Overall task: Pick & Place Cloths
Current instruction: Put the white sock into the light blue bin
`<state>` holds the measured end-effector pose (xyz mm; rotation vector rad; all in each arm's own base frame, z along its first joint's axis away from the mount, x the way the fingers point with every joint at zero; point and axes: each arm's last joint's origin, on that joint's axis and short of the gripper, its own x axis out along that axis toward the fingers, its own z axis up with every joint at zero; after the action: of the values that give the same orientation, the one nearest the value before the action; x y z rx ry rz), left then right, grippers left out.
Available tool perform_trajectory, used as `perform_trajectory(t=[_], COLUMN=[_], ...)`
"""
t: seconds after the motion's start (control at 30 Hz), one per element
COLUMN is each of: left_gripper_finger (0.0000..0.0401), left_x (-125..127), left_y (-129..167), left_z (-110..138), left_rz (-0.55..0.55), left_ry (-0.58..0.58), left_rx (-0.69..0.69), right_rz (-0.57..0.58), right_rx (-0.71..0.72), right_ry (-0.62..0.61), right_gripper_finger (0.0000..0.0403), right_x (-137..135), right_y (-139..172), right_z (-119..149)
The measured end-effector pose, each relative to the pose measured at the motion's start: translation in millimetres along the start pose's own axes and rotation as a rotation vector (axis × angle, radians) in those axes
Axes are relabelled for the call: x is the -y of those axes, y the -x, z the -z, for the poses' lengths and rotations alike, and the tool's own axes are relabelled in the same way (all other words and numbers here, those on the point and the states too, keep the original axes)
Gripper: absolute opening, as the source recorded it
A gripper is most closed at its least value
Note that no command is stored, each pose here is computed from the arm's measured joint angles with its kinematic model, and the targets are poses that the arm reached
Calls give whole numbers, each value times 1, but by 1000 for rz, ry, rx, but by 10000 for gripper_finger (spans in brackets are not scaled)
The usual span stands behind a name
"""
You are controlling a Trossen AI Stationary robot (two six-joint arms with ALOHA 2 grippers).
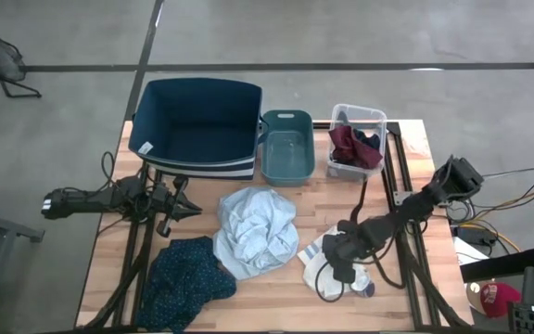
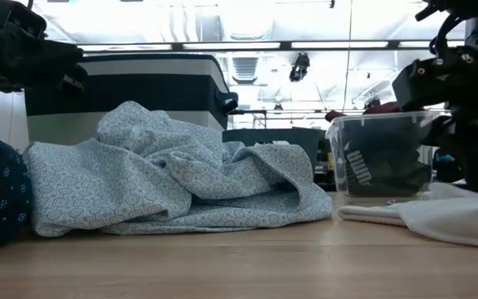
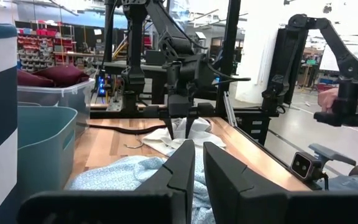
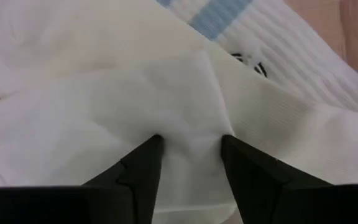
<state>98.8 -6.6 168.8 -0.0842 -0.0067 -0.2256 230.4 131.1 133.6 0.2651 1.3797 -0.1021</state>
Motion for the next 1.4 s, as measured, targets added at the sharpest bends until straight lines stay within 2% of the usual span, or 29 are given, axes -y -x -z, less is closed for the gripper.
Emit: perform_trajectory(t=[0.17,0.43,0.6,0.73,1.1,1.27,1.4], left_gripper_finger=[41,41,39,41,41,39,41], left_x=[0,0,0,0,0,0,0], left_y=[0,0,0,0,0,0,0], left_z=[0,0,0,0,0,0,0], left_rz=[0,0,0,0,0,0,0], left_ry=[0,0,0,0,0,0,0], left_rx=[0,0,0,0,0,0,0], right_rz=[3,-73,-81,-31,198,380,594], right_rx=[3,102,176,229,424,563,700], right_ry=[7,104,160,224,341,352,300], right_gripper_finger=[120,17,13,13,13,13,13], right_x=[-2,-15,-25,-30,-43,-44,-42], right_y=[3,29,43,56,112,132,148], right_z=[-2,-16,-29,-37,-64,-74,-81])
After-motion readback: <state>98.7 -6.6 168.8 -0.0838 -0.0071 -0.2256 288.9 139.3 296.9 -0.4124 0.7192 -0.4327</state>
